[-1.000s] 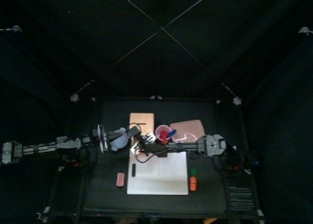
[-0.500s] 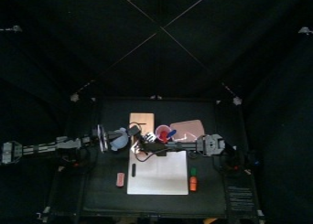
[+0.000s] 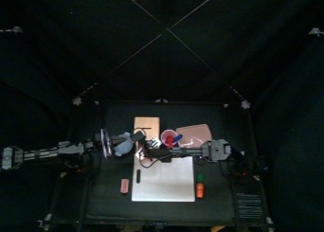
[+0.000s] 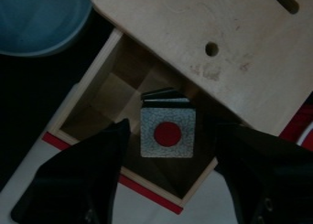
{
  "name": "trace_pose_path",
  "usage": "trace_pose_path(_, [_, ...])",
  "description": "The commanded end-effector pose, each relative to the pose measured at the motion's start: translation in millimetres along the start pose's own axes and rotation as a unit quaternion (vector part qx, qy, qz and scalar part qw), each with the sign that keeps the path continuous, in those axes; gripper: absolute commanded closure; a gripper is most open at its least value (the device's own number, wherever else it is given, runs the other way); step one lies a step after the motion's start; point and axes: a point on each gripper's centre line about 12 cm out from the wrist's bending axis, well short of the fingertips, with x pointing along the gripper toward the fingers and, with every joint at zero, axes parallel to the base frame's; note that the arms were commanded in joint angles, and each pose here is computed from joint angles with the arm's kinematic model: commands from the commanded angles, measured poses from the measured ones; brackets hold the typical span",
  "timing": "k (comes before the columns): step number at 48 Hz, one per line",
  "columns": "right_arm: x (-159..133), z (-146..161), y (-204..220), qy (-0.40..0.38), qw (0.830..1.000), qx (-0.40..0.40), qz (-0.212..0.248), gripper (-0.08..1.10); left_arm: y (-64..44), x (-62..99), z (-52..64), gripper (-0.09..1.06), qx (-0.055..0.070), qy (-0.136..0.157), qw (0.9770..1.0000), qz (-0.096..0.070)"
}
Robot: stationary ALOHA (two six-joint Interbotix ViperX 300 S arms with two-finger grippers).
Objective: Place sushi on board then cut the sushi with the knife then place the pieces on the plate
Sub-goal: Place the sushi on the board
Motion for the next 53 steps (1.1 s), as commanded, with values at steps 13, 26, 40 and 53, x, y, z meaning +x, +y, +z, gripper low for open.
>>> trace_pose_path(13, [-18.9, 13.4, -2.8, -0.016, 1.000, 0.014, 0.015, 0.33, -0.8, 3.2, 12.4, 0.94, 0.004, -0.018, 0.9998, -0.002])
trace_pose_path(26, [-62.9, 27.8, -7.5, -0.039, 0.999, 0.018, 0.016, 0.37, -1.1, 3.2, 12.6, 0.94, 0.004, -0.019, 0.9998, -0.003])
trace_pose_path(40, [-142.3, 28.9, -12.6, -0.085, 0.995, -0.034, -0.027, 0.37, -2.0, 2.7, 11.5, 0.94, 0.016, -0.018, 0.9997, -0.007])
trace_pose_path(53, [-222.7, 16.8, -10.5, -0.143, 0.986, -0.062, -0.060, 0.37, -2.8, 3.0, 11.8, 0.94, 0.023, -0.018, 0.9995, -0.010])
